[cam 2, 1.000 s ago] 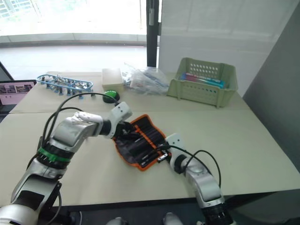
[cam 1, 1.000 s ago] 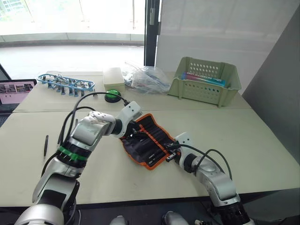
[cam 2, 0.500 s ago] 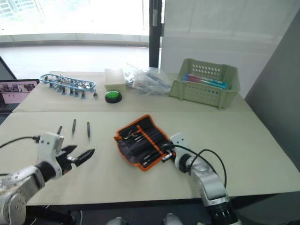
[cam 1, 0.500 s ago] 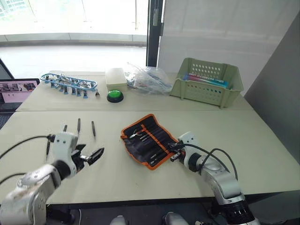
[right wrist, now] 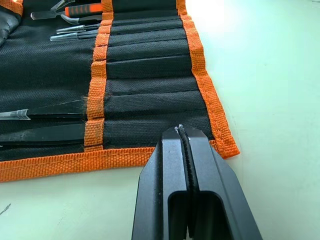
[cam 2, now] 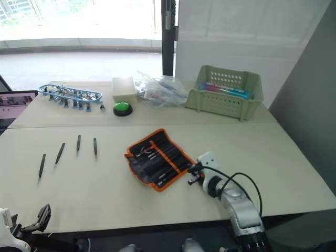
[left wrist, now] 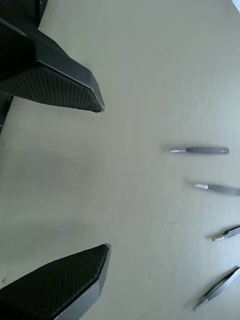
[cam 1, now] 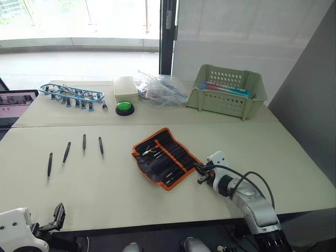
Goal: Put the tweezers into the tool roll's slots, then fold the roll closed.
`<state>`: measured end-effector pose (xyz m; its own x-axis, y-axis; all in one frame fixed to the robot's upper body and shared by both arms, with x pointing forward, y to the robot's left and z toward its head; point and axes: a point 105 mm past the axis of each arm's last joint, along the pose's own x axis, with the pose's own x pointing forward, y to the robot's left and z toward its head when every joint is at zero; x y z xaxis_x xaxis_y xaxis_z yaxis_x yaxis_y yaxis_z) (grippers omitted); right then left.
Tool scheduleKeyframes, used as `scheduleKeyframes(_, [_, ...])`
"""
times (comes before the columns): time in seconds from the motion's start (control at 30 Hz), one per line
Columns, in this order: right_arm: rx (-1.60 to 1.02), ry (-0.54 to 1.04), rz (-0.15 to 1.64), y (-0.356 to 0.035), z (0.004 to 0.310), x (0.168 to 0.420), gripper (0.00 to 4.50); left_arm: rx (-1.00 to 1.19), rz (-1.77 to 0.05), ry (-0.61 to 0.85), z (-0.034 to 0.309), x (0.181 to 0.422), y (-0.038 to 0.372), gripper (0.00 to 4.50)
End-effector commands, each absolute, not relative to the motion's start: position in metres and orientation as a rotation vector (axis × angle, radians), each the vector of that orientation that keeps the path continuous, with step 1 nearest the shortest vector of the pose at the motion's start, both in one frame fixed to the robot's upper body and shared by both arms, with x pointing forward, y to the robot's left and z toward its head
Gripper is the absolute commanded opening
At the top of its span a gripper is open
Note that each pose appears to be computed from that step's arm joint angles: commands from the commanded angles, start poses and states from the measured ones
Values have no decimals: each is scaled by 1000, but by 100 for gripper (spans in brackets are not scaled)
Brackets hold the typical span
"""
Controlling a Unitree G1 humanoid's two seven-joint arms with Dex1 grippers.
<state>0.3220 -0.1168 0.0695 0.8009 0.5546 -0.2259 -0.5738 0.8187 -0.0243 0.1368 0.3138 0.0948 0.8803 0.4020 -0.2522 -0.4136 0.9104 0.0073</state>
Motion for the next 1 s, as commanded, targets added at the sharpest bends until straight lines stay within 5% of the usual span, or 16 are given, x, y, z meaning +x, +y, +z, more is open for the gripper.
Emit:
scheduleKeyframes(0.03, [-116, 134, 636, -111, 84, 326, 0, -32, 430, 198, 104, 139, 317, 445])
scheduleKeyframes(0.2, [-122, 112, 693, -99, 87, 326, 0, -24, 420, 195, 102, 145, 320, 445])
scheduleKeyframes(0.57, [-204, 303, 761, -84, 42, 319, 0, -78, 485, 234, 88, 153, 346, 445])
scheduleKeyframes(1.0, [-183, 306, 758, -83, 48, 324, 0, -130, 386, 332, 64, 214, 373, 445])
